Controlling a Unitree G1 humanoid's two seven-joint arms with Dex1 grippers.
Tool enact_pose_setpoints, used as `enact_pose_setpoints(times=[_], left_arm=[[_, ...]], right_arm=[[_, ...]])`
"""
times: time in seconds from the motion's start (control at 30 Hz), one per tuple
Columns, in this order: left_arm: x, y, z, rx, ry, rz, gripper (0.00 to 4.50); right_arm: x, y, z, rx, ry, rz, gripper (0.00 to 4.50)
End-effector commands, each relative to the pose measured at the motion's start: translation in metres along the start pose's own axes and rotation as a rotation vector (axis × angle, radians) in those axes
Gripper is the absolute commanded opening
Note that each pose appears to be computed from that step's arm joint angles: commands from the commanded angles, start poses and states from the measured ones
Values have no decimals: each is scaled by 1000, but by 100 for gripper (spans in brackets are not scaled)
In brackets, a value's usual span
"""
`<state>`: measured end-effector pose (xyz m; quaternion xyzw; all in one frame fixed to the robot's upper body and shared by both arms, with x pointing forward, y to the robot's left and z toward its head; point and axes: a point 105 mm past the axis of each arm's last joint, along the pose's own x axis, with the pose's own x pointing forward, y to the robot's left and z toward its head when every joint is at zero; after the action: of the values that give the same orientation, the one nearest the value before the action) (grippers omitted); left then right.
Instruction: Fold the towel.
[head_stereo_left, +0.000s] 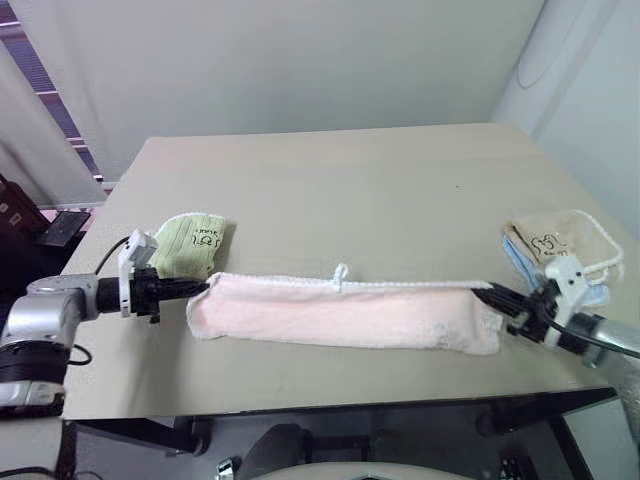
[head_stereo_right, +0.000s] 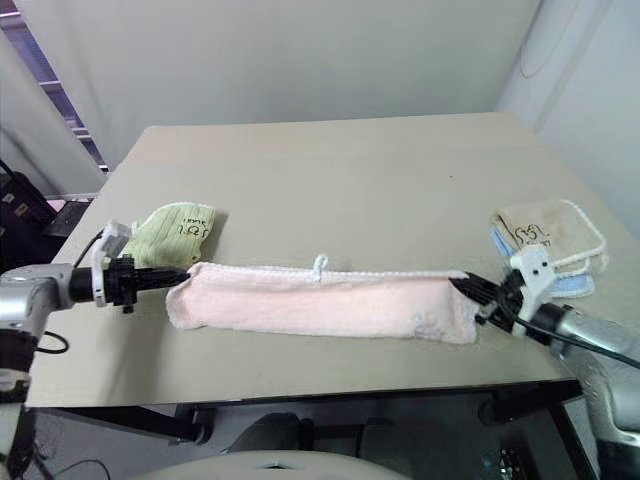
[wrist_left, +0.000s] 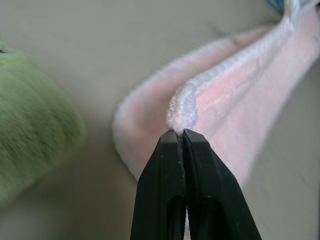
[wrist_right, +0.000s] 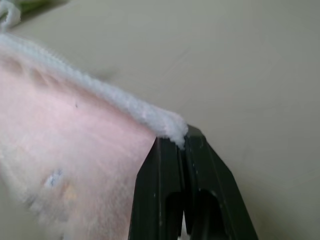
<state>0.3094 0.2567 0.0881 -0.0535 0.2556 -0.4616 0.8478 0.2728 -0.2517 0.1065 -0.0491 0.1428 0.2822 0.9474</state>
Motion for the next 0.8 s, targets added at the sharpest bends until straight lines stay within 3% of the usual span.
enact_pose_setpoints(times=[0.03, 0.27, 0.4, 0.7, 0.8], left_arm=[[5, 7, 7, 43, 4, 17, 3], [11, 10, 6, 25, 11, 5, 3], [11, 22, 10, 56, -25, 90, 112], [-1, 22, 34, 48, -113, 105, 440], [-7, 2, 39, 51, -113, 4, 443]], right_arm=[[16, 1, 5, -10, -29, 2, 0], [28, 18, -8, 65, 32, 79, 0], [29, 21, -6, 98, 39, 101, 105], [19, 2, 27, 194, -97, 13, 430], [7, -2, 48, 364, -201, -1, 446]])
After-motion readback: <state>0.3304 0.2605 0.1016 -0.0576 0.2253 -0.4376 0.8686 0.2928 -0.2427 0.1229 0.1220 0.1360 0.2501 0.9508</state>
